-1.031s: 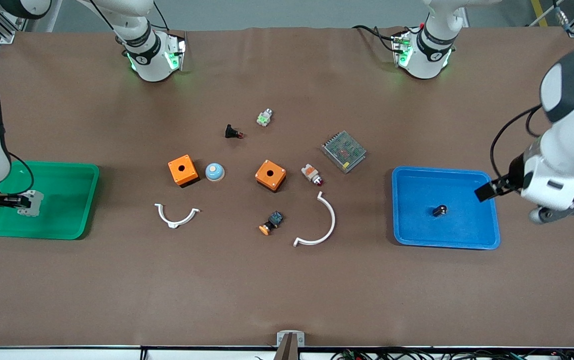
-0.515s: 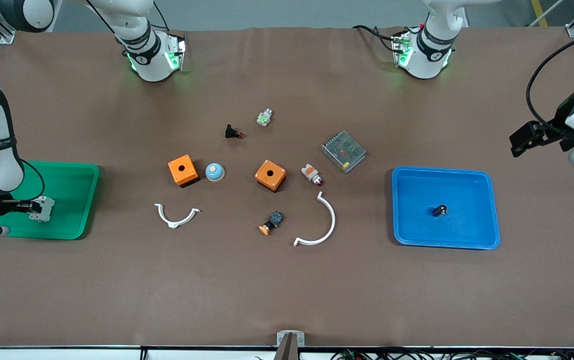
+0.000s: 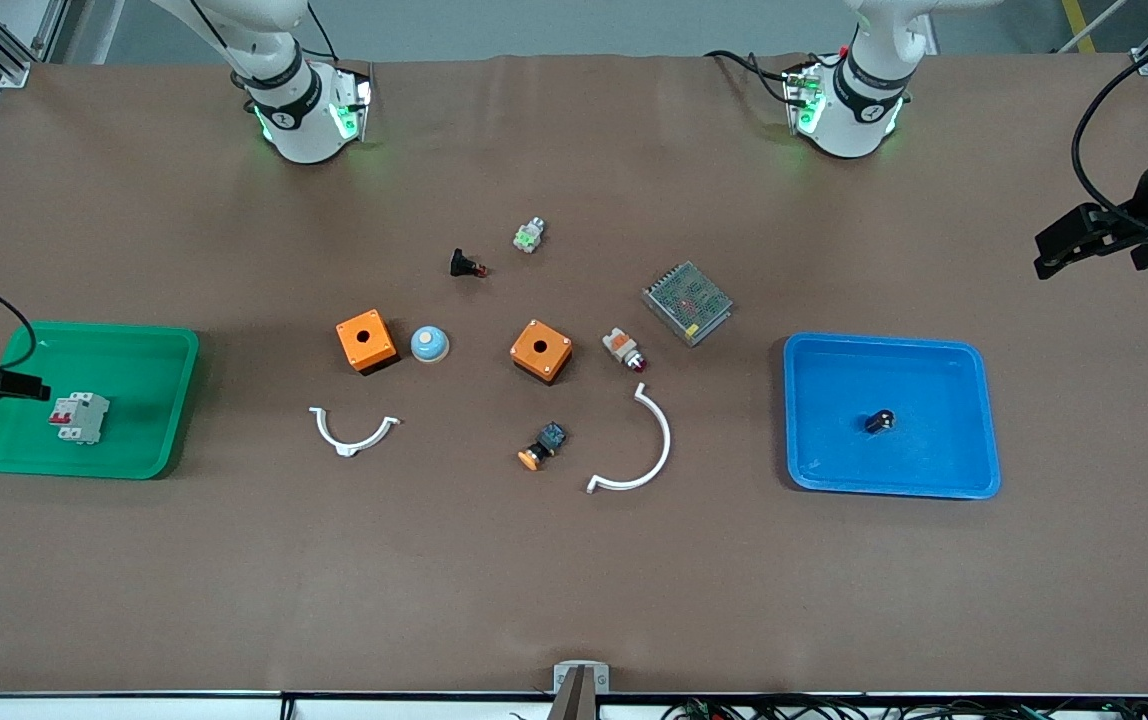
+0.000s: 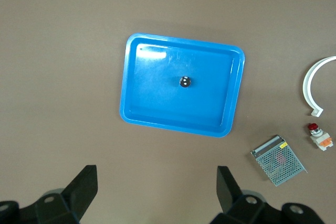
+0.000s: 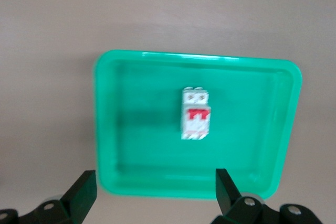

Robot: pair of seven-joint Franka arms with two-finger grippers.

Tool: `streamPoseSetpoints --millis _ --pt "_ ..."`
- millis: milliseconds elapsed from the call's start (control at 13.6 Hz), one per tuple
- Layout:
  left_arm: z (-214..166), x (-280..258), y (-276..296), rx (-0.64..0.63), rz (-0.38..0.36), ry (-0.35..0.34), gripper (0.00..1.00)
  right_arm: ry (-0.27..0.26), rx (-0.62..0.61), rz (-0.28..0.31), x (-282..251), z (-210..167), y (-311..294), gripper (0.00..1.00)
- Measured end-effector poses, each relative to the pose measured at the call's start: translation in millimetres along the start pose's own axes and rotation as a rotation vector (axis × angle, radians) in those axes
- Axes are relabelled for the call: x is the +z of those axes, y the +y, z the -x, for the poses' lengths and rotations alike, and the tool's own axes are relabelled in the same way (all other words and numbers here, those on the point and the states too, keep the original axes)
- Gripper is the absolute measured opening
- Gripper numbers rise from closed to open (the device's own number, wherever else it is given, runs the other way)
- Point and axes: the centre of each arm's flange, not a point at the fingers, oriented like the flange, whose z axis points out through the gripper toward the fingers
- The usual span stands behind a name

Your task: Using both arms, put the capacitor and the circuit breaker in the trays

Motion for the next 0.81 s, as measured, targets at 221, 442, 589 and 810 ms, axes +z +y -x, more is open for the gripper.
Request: streamPoseSetpoints --millis 221,442,589,810 --pt "1.1 -0.1 2.6 0.005 0.007 -0.004 1.0 -0.02 0.008 -0.01 -63.2 19.6 -68.7 1.0" --pt "3.5 -0.4 6.4 0.013 0.006 -0.013 1.0 -0.013 0.012 -0.006 -98.5 32.4 -124.2 1.0" --pt "5.6 -2.8 9.7 0.027 0.007 -0.011 1.0 0.011 0.002 -0.002 -115.9 38.1 -146.7 1.0" --pt "11.5 -11.1 11.5 0.036 0.009 0.0 1.0 0.051 0.001 0.0 -136.2 46.4 -151.1 1.0"
